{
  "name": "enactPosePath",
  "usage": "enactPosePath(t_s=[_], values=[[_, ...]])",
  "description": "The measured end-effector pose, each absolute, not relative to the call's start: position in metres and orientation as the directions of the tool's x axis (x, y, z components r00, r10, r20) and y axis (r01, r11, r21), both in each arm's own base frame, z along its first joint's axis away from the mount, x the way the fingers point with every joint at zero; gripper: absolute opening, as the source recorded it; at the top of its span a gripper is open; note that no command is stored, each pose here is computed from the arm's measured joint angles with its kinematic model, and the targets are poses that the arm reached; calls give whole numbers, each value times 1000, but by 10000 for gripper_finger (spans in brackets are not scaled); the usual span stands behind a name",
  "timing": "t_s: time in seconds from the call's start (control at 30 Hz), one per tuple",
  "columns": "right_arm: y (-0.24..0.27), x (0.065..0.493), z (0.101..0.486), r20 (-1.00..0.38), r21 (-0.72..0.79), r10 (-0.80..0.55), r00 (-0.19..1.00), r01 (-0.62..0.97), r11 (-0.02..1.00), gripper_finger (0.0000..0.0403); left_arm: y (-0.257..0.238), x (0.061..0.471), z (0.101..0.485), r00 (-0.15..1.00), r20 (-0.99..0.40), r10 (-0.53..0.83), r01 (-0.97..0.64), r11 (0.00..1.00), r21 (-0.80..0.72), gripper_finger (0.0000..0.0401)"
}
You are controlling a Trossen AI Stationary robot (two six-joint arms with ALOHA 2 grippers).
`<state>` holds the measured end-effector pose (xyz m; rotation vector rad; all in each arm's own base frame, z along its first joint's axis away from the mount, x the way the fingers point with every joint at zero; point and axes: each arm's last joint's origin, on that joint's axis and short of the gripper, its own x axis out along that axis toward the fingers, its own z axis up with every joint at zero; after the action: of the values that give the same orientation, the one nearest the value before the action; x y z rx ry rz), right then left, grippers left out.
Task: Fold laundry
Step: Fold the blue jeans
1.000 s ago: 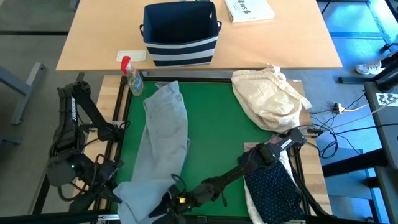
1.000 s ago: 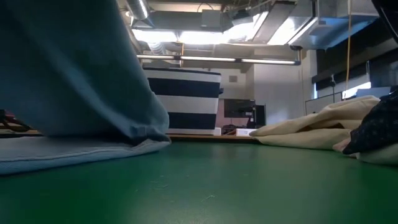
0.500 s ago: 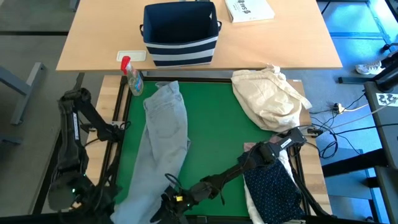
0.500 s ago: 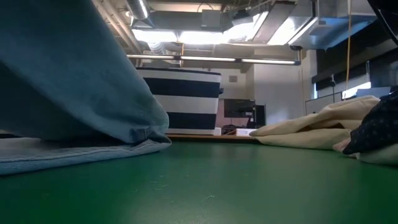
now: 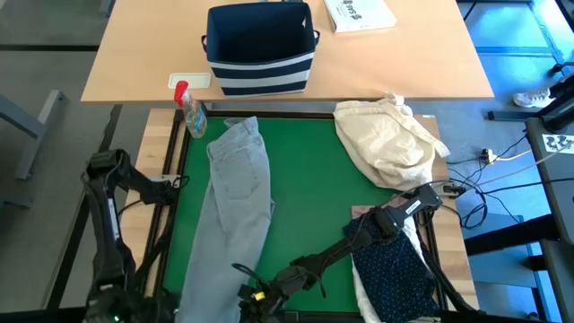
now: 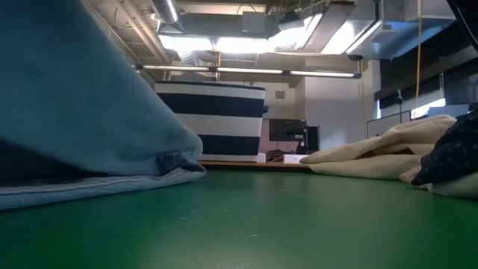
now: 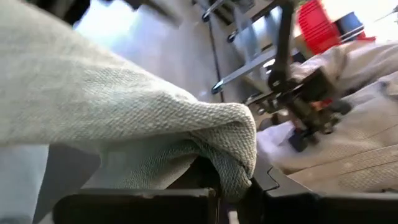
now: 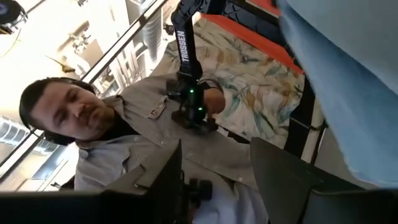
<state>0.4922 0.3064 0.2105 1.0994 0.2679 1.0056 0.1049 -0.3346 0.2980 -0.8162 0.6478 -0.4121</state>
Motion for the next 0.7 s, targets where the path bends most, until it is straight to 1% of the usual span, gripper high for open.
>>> enactPosePath(t_s=[0.17,0.23,0.3,0.4,0.5,0.6,0.67,0.7], values=[[306,492,210,268,856,813,518,-514,46,191,-348,109,272,687,-445,-574,36,639,-768,19],[306,492,210,264,861,821,506,-507,36,191,-350,113,266,660,-471,-586,21,640,-768,26],[306,492,209,259,867,825,502,-498,31,191,-350,117,261,619,-502,-604,-4,636,-771,43],[305,492,209,255,867,833,491,-498,28,191,-347,121,256,523,-569,-635,-59,639,-767,83],[304,493,208,235,877,841,487,-479,33,191,-346,119,253,395,-617,-680,-108,633,-767,124],[304,494,207,232,885,845,482,-464,22,191,-348,110,252,246,-636,-732,-202,603,-772,152],[303,494,208,233,886,842,487,-463,23,191,-351,99,252,202,-637,-744,-238,594,-768,162],[301,495,208,234,886,837,495,-462,25,191,-353,94,252,211,-638,-741,-243,592,-768,165]])
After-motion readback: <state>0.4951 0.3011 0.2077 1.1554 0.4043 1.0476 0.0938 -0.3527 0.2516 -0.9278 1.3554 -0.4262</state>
